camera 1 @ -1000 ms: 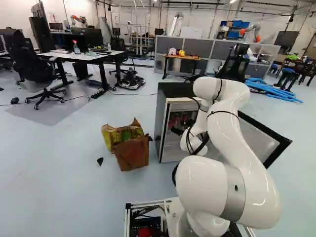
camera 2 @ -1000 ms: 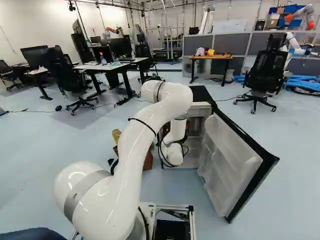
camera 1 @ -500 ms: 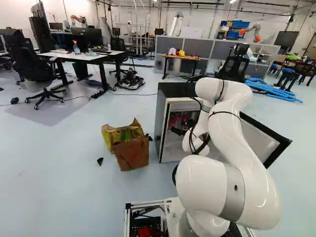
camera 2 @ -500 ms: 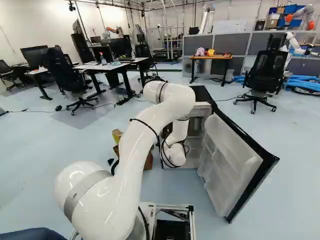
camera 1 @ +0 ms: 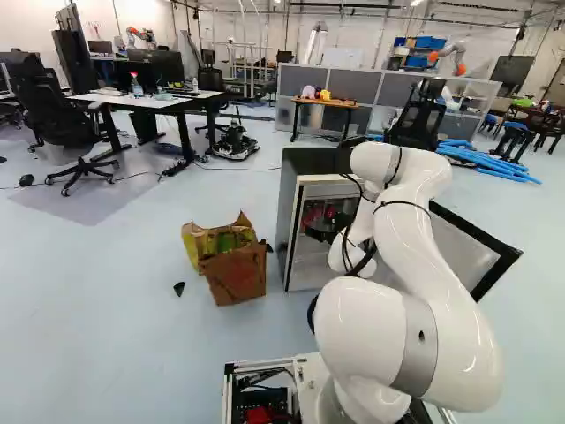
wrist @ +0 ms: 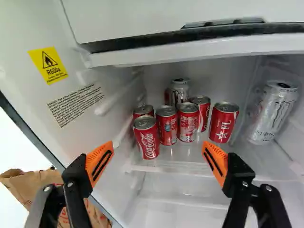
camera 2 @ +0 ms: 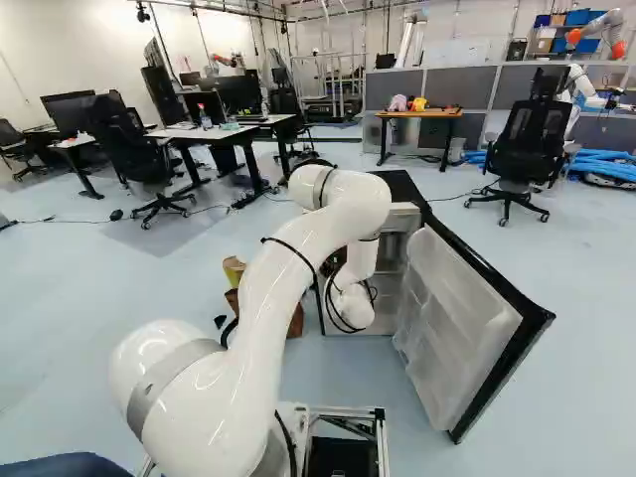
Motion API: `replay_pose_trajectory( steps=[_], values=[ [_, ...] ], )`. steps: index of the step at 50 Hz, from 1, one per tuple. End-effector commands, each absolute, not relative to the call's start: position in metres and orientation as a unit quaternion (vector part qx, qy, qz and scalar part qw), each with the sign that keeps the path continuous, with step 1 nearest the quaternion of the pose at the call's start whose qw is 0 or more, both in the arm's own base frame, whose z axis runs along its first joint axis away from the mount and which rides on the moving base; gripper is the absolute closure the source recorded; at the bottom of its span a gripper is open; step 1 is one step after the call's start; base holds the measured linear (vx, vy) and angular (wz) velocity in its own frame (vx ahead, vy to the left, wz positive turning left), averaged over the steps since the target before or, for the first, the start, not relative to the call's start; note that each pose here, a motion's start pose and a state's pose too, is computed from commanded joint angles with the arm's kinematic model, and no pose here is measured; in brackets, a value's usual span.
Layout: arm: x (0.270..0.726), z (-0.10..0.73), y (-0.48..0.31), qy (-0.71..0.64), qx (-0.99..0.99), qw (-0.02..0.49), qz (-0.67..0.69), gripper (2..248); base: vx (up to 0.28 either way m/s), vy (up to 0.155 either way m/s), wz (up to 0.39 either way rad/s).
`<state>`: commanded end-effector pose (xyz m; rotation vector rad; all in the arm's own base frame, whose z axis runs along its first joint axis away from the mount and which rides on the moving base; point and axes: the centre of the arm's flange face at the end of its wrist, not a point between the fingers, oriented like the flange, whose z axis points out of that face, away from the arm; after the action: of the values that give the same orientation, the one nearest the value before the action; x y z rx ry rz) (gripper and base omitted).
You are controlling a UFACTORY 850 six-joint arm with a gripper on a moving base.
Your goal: Grab a drink from the fridge
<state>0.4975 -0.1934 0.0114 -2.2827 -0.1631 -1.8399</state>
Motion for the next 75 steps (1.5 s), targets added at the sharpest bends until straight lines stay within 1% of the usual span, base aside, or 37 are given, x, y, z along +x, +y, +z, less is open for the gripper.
replay_pose_trajectory(
  steps=[19, 46, 71, 72, 75],
  values=[
    [0.509, 0.007, -0.199, -0.08, -0.762, 0.116, -0.632, 3, 0.0, 0.0, 0.0],
    [0.528, -0.001, -0.207, -0.095, -0.76, 0.111, -0.634, 3, 0.0, 0.0, 0.0],
    [0.528, -0.006, -0.207, -0.099, -0.777, 0.108, -0.612, 3, 0.0, 0.0, 0.0],
    [0.528, -0.006, -0.207, -0.099, -0.777, 0.108, -0.612, 10, 0.0, 0.0, 0.0],
    [0.528, -0.006, -0.207, -0.099, -0.777, 0.108, -0.612, 10, 0.0, 0.0, 0.0]
  ],
)
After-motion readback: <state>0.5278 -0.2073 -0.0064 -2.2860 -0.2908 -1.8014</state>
